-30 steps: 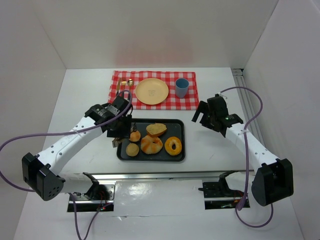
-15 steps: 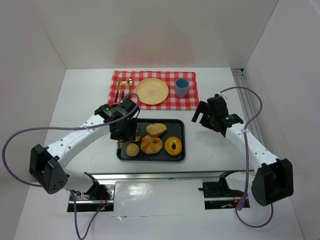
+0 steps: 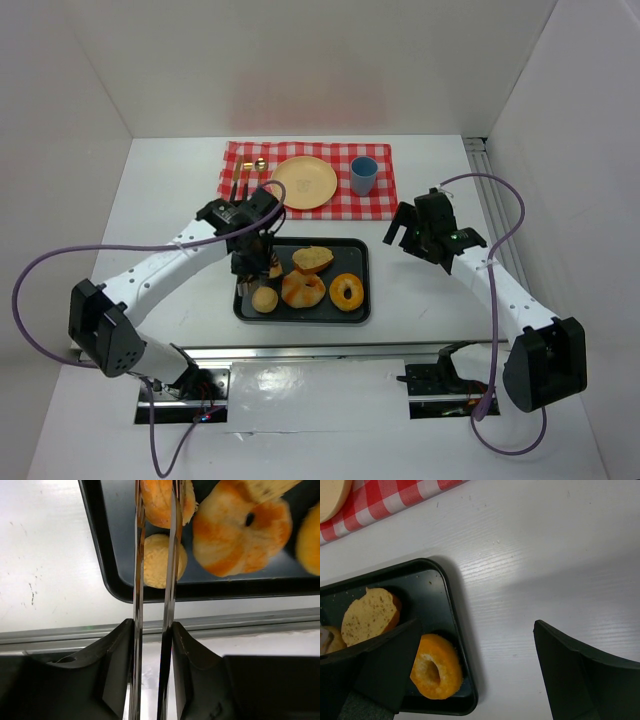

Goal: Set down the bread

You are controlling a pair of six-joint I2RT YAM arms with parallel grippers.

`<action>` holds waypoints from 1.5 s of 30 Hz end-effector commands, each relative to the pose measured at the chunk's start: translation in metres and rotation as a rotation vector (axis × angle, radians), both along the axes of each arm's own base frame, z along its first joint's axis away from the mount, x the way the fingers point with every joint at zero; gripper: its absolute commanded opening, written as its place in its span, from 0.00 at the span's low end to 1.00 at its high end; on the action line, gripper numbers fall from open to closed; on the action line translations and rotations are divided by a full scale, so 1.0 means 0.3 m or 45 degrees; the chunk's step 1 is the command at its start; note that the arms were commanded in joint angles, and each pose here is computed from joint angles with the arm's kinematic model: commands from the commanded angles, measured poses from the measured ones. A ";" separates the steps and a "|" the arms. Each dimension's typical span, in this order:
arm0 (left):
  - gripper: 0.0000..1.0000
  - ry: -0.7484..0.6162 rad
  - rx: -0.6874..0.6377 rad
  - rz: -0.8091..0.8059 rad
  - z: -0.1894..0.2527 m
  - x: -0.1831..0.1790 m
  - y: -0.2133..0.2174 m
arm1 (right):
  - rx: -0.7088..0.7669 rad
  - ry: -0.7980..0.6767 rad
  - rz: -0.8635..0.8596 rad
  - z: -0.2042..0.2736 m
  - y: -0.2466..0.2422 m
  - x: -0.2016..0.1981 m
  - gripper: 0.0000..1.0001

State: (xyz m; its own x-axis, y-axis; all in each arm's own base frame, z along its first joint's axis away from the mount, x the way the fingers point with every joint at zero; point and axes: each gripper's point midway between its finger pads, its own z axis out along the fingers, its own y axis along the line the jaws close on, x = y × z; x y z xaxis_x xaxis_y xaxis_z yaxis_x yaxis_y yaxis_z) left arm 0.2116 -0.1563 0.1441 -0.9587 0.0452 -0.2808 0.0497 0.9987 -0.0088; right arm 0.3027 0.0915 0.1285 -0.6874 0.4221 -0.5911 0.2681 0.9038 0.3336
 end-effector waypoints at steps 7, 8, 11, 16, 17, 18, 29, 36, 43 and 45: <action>0.42 -0.346 -0.110 0.090 0.275 0.285 -0.058 | 0.022 -0.141 -0.025 0.088 -0.008 0.039 1.00; 0.42 -0.451 -0.156 0.087 0.347 0.361 -0.086 | 0.022 -0.141 -0.025 0.088 -0.008 0.039 1.00; 0.42 -0.570 -0.208 0.101 0.408 0.538 -0.146 | 0.022 -0.139 -0.025 0.095 -0.008 0.038 1.00; 0.42 -0.623 -0.152 0.141 0.356 0.783 -0.181 | -0.005 -0.141 -0.051 0.101 -0.029 0.026 1.00; 0.42 -0.622 -0.127 0.152 0.316 0.836 -0.198 | -0.009 -0.128 -0.051 0.095 -0.031 0.019 1.00; 0.44 -0.643 -0.109 0.162 0.299 0.878 -0.192 | -0.011 -0.130 -0.073 0.100 -0.040 0.015 1.00; 0.70 -0.579 -0.114 0.143 0.105 1.014 -0.203 | -0.011 -0.133 -0.104 0.109 -0.058 0.004 1.00; 0.70 -0.669 -0.183 0.156 0.282 0.936 -0.173 | -0.003 -0.132 -0.112 0.114 -0.059 -0.003 1.00; 0.70 -0.696 -0.267 0.115 0.419 0.765 -0.196 | 0.036 -0.137 -0.093 0.116 -0.040 -0.007 1.00; 0.70 -0.691 -0.265 0.035 0.441 0.666 -0.239 | 0.036 -0.137 -0.093 0.116 -0.040 -0.007 1.00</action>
